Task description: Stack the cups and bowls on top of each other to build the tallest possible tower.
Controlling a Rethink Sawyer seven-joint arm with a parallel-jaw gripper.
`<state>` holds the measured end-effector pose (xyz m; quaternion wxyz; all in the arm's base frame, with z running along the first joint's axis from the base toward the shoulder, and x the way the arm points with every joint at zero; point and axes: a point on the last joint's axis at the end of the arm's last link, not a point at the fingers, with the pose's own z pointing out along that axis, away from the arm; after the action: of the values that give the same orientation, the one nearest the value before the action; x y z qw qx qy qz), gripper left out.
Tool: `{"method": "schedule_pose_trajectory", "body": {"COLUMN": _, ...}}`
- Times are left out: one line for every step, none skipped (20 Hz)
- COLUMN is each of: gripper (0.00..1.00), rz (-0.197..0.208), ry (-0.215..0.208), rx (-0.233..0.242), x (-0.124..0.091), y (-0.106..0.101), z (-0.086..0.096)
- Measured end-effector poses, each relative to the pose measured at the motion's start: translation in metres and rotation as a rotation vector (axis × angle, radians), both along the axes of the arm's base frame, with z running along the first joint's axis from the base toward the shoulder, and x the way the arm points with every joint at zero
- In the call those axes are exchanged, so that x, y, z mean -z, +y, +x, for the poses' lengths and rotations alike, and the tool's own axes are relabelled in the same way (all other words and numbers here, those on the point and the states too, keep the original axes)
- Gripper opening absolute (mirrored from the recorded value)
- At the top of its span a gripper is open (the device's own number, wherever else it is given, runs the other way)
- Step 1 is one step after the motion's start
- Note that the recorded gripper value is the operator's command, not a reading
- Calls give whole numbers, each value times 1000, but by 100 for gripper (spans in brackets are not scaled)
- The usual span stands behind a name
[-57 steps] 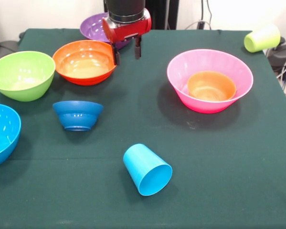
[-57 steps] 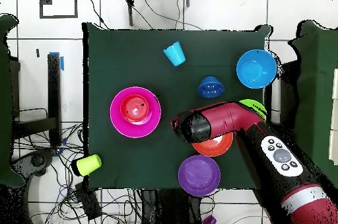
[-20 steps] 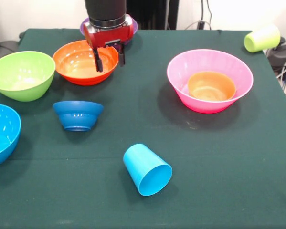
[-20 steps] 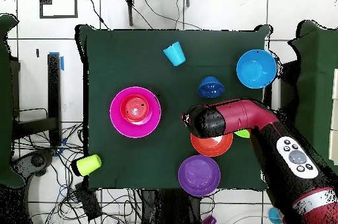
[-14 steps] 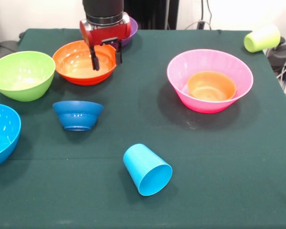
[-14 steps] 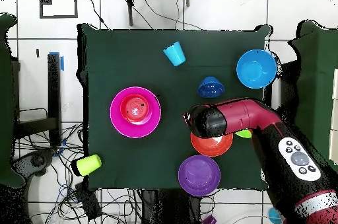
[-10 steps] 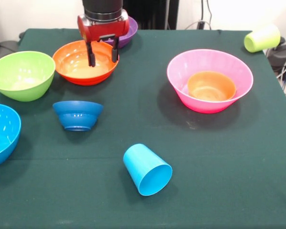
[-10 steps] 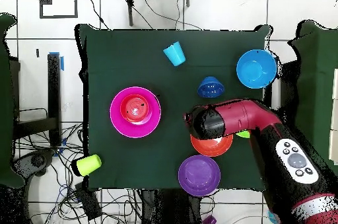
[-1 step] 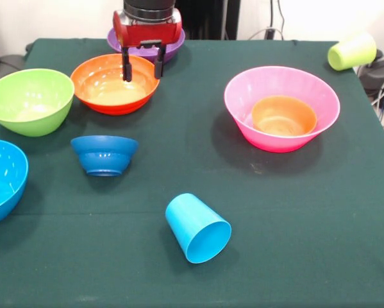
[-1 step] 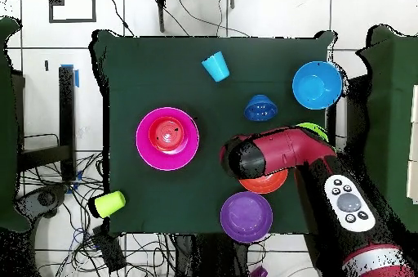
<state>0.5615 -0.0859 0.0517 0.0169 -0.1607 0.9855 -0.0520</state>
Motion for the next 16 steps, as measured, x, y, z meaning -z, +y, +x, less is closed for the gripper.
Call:
{"method": "schedule_pose_trajectory", "body": {"gripper": 100, "rz": -1, "ry": -1, "rx": 10, "x": 0, "y": 0, "z": -1}}
{"method": "schedule_pose_trajectory", "body": {"gripper": 100, "rz": -2, "ry": -1, "rx": 22, "x": 1, "y": -1, "z": -4}}
{"method": "schedule_pose_trajectory", "body": {"gripper": 100, "rz": -2, "ry": -2, "rx": 35, "x": 2, "y": -2, "z": -6}}
{"method": "schedule_pose_trajectory", "body": {"gripper": 100, "rz": -4, "ry": -1, "rx": 49, "x": 3, "y": -4, "z": -9}}
{"method": "schedule_pose_trajectory", "body": {"gripper": 100, "rz": -6, "ry": 1, "rx": 55, "x": 3, "y": -5, "z": -11}}
{"method": "schedule_pose_trajectory", "body": {"gripper": 100, "rz": -8, "ry": 3, "rx": 62, "x": 4, "y": -7, "z": -13}}
{"method": "schedule_pose_trajectory", "body": {"gripper": 100, "rz": -13, "ry": 10, "rx": 72, "x": 4, "y": -10, "z": -17}}
{"method": "schedule_pose_trajectory", "body": {"gripper": 100, "rz": -16, "ry": 14, "rx": 76, "x": 5, "y": -12, "z": -19}}
{"method": "schedule_pose_trajectory", "body": {"gripper": 100, "rz": -18, "ry": 16, "rx": 79, "x": 5, "y": -13, "z": -20}}
{"method": "schedule_pose_trajectory", "body": {"gripper": 100, "rz": -20, "ry": 18, "rx": 81, "x": 6, "y": -14, "z": -21}}
{"method": "schedule_pose_trajectory", "body": {"gripper": 100, "rz": -23, "ry": 20, "rx": 84, "x": 6, "y": -16, "z": -22}}
{"method": "schedule_pose_trajectory", "body": {"gripper": 100, "rz": -25, "ry": 21, "rx": 86, "x": 6, "y": -17, "z": -23}}
{"method": "schedule_pose_trajectory", "body": {"gripper": 100, "rz": -26, "ry": 22, "rx": 88, "x": 6, "y": -18, "z": -24}}
{"method": "schedule_pose_trajectory", "body": {"gripper": 100, "rz": -27, "ry": 23, "rx": 90, "x": 6, "y": -19, "z": -24}}
{"method": "schedule_pose_trajectory", "body": {"gripper": 100, "rz": -27, "ry": 24, "rx": 91, "x": 6, "y": -19, "z": -24}}
{"method": "schedule_pose_trajectory", "body": {"gripper": 100, "rz": -27, "ry": 24, "rx": 92, "x": 6, "y": -19, "z": -24}}
